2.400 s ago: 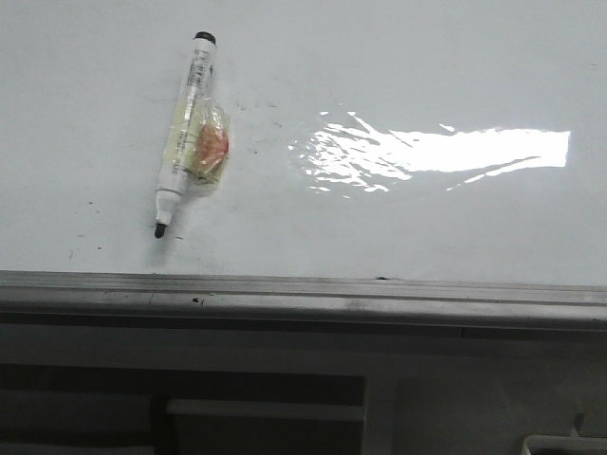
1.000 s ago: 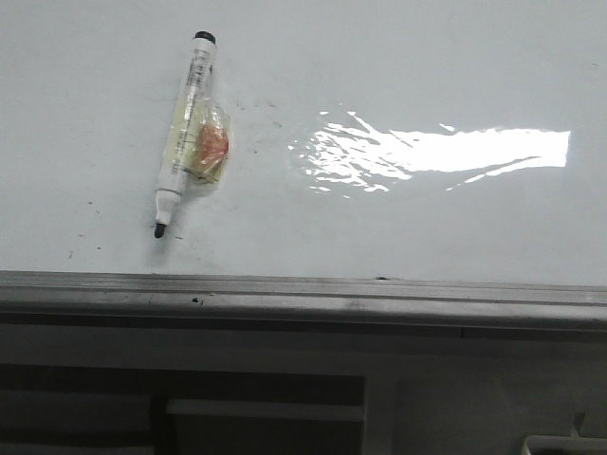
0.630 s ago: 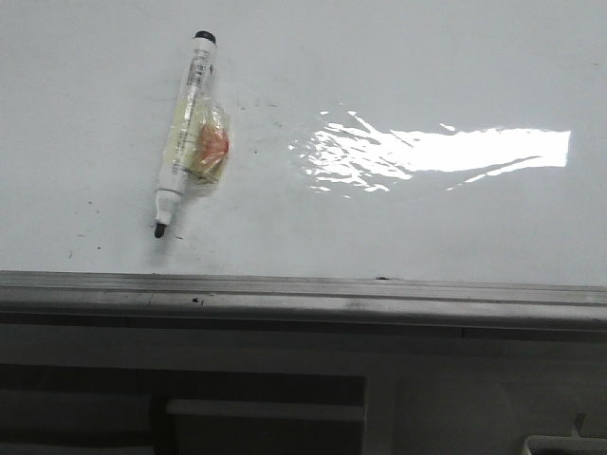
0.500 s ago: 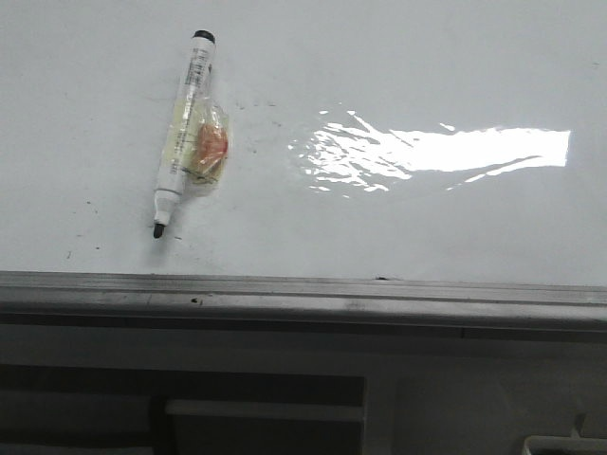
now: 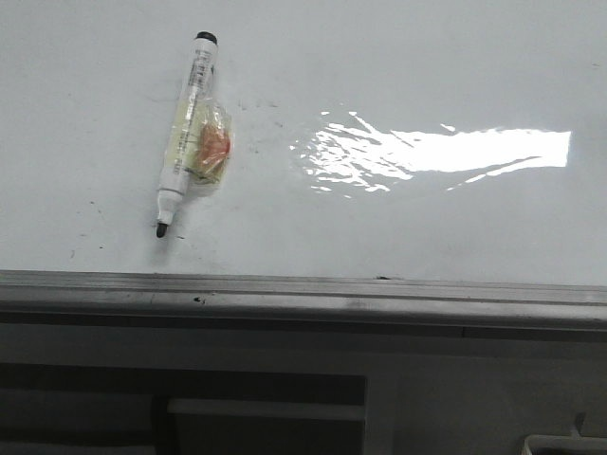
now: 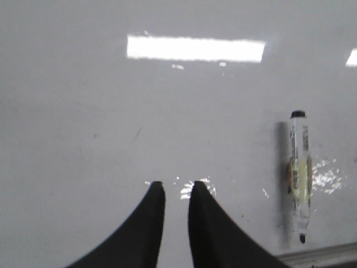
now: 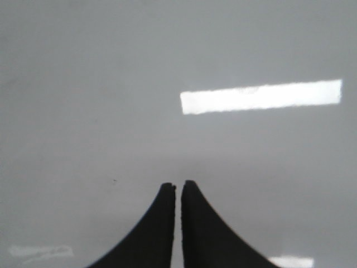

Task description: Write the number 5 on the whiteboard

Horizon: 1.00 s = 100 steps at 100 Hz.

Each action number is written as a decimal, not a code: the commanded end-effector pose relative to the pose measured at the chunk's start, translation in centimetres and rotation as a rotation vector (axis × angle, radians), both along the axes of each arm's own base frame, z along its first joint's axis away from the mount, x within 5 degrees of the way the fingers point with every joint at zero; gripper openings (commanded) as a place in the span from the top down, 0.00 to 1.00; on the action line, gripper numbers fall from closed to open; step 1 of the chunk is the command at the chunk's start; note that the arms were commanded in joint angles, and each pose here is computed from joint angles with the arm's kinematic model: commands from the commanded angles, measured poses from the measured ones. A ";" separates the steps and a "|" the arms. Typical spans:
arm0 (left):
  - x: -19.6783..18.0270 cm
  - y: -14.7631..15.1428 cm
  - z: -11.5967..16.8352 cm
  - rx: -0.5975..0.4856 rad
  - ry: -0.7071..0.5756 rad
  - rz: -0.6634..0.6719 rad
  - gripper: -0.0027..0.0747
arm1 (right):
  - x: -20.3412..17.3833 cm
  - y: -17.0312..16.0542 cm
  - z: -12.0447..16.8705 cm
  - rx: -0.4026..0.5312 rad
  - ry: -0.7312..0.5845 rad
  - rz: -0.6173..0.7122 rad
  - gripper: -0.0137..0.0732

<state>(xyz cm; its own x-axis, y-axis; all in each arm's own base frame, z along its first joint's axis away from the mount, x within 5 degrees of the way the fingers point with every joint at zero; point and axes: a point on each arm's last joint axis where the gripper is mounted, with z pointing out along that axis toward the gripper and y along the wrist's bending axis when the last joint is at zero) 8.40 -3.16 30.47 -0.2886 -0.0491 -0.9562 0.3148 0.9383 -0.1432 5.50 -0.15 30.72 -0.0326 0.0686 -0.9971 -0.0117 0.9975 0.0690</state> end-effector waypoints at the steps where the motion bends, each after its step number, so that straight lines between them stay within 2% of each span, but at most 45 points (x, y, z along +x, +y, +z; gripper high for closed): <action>1: 2.2 -0.6 1.2 0.020 0.027 -0.012 0.60 | 0.6 0.2 1.9 -0.031 0.017 0.031 0.70; 9: 3.8 -1.3 0.8 0.013 0.120 -0.039 0.47 | 1.2 0.5 2.3 -0.037 0.083 0.072 0.54; 15: 4.6 -1.9 0.6 0.011 0.161 -0.071 0.46 | 1.6 0.8 2.4 -0.042 0.131 0.111 0.43; 22: 5.4 -2.8 0.4 0.002 0.190 -0.119 0.46 | 2.1 1.3 2.5 -0.051 0.169 0.157 0.36; 43: 6.3 -6.2 -0.4 -0.026 0.207 -0.257 0.46 | 3.2 2.7 2.8 -0.065 0.173 0.274 0.35; 60: 6.7 -9.2 -1.1 -0.018 0.182 -0.345 0.46 | 3.9 3.2 2.8 -0.068 0.171 0.298 0.35; 74: 7.0 -11.2 -1.9 -0.052 0.191 -0.364 0.46 | 4.6 3.5 2.7 -0.072 0.180 0.302 0.35; 100: 8.4 -13.0 -4.0 -0.009 0.219 -0.344 0.46 | 5.4 3.9 2.4 -0.076 0.194 0.308 0.35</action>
<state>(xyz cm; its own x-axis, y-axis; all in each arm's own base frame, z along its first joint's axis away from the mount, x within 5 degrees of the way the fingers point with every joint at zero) 15.82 -15.63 25.23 -0.5466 0.1473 -0.8244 0.5892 0.7672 -0.2536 10.49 3.50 31.36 -0.3329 -0.0545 -0.9414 -0.2831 0.9581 0.0446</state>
